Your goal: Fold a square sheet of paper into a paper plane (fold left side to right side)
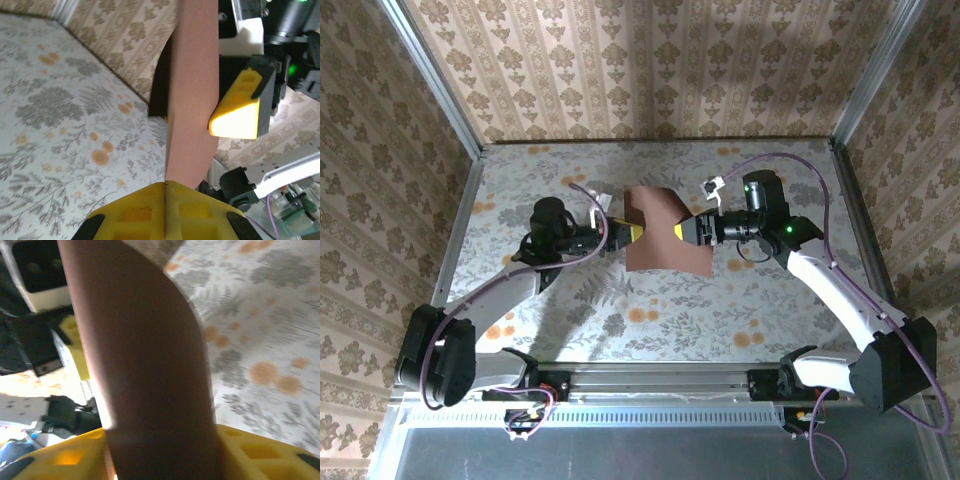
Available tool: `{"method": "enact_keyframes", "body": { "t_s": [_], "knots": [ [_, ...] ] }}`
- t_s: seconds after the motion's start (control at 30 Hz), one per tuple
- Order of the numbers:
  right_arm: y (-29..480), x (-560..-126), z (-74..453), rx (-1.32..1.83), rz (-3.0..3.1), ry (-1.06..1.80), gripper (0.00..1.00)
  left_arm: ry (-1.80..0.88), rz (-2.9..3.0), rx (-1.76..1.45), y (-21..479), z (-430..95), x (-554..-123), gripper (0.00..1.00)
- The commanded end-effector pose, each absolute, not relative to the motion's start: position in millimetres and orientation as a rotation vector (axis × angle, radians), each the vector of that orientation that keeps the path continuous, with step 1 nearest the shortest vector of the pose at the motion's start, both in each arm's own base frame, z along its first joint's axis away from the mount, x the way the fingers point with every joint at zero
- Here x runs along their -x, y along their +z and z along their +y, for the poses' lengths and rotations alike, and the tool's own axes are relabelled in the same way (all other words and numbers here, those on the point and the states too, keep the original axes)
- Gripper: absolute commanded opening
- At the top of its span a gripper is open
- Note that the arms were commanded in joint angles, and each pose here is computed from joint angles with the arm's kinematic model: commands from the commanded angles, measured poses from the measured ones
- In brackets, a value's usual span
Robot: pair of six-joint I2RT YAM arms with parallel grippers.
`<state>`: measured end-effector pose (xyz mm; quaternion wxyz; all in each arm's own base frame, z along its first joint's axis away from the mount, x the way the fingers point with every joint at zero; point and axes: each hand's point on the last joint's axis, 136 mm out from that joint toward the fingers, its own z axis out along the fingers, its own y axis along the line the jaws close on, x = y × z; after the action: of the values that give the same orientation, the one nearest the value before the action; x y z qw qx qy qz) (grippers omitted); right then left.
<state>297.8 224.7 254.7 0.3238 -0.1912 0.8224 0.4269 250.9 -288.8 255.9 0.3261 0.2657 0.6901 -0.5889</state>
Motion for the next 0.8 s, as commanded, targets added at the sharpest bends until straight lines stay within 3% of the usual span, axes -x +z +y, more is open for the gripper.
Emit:
{"method": "enact_keyframes", "body": {
  "t_s": [0.0, 0.4, 0.53, 0.77],
  "knots": [
    [217, -314, 201, 0.325, 2.304, 0.977, 0.55, -1.476, 2.023, -0.577, 220, -288, -268, 0.0],
    [109, -338, 193, 0.023, 2.583, 0.901, 0.58, -1.299, 2.611, -0.354, 78, -280, -287, 0.0],
    [78, -336, 203, 0.012, 2.66, 0.904, 0.48, -1.246, 2.674, -0.331, 59, -276, -287, 0.0],
    [36, -329, 215, 0.009, 2.778, 0.89, 0.23, -1.204, 2.712, -0.335, 49, -271, -286, 0.0]
  ]
}}
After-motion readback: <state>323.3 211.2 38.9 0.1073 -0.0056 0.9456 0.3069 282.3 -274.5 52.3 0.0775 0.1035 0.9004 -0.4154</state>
